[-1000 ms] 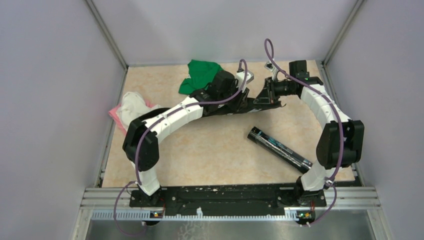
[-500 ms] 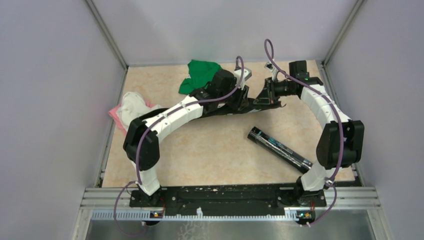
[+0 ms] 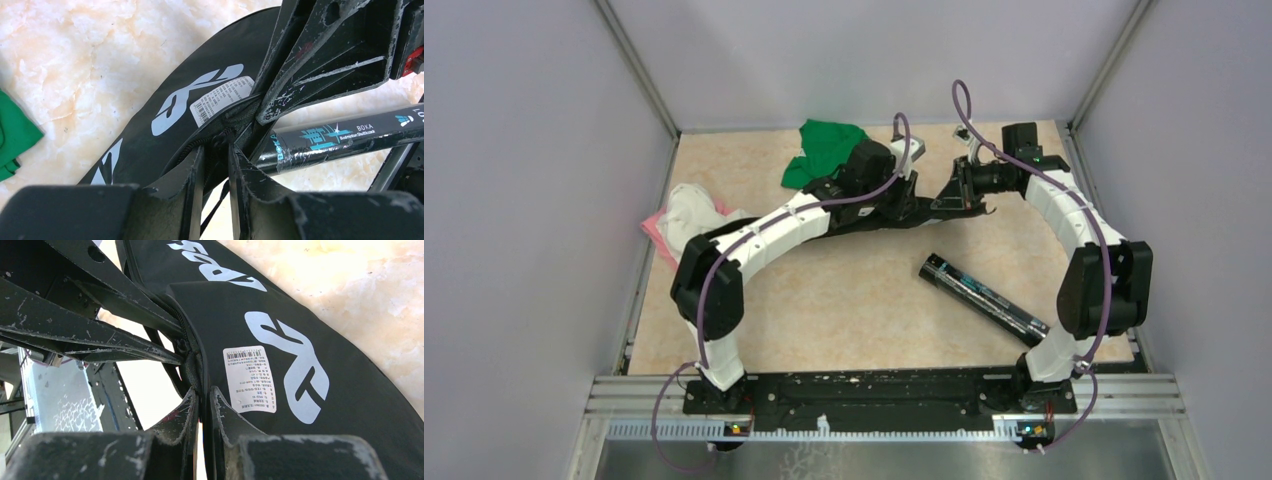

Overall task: Pack up the badminton gear
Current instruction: Zip the racket bag at the center of the board.

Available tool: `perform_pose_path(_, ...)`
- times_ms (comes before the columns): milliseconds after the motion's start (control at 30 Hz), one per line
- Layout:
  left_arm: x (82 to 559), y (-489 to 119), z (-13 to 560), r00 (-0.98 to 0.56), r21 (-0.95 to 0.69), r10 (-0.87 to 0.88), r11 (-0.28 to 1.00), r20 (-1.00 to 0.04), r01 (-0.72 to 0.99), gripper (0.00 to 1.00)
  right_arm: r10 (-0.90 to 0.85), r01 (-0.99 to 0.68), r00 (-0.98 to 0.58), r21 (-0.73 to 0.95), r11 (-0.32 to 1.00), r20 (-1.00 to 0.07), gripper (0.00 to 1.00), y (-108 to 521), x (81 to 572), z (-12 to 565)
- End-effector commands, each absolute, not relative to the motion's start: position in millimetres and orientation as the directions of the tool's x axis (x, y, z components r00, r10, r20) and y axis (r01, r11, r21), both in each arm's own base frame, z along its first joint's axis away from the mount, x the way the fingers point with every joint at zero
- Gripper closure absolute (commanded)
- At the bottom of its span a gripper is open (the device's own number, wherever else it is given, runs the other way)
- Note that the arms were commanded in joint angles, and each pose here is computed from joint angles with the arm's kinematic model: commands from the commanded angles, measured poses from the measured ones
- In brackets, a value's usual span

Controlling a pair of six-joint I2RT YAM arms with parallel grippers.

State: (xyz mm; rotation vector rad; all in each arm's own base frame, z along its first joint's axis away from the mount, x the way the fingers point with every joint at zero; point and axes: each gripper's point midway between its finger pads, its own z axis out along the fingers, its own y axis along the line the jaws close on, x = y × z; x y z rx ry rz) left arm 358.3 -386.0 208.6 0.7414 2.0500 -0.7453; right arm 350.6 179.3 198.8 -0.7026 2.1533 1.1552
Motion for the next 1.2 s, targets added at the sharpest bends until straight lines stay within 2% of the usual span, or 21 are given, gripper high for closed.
perform_pose_path(0,369.7,-376.4,219.8,-0.411,-0.162,0.239,0.662,-0.880,0.732,0.70,-0.170,-0.715,-0.631,0.482,0.506,-0.757,1.00,172.7,353.5,220.1)
perform_pose_path(100,370.2,-369.2,216.0,-0.377,-0.105,0.283,0.662,-0.882,0.742,0.72,-0.174,-0.718,-0.624,0.472,0.511,-0.762,1.00,172.2,354.6,222.4)
perform_pose_path(300,363.3,-363.6,218.7,-0.314,-0.040,0.340,0.620,-0.887,0.784,0.82,-0.177,-0.717,-0.623,0.467,0.517,-0.762,1.00,171.3,356.5,221.7)
perform_pose_path(467,357.0,-363.8,222.1,-0.281,-0.029,0.358,0.571,-0.890,0.820,1.00,-0.177,-0.713,-0.629,0.471,0.520,-0.757,1.00,171.2,357.3,218.8)
perform_pose_path(733,343.3,-371.1,233.1,-0.239,-0.047,0.352,0.476,-0.905,0.878,1.00,-0.180,-0.709,-0.634,0.472,0.524,-0.752,1.00,170.4,356.5,217.7)
perform_pose_path(1167,340.7,-358.2,244.0,-0.177,-0.005,0.385,0.408,-0.906,0.913,1.00,-0.199,-0.718,-0.613,0.435,0.543,-0.764,1.00,166.5,358.3,220.7)
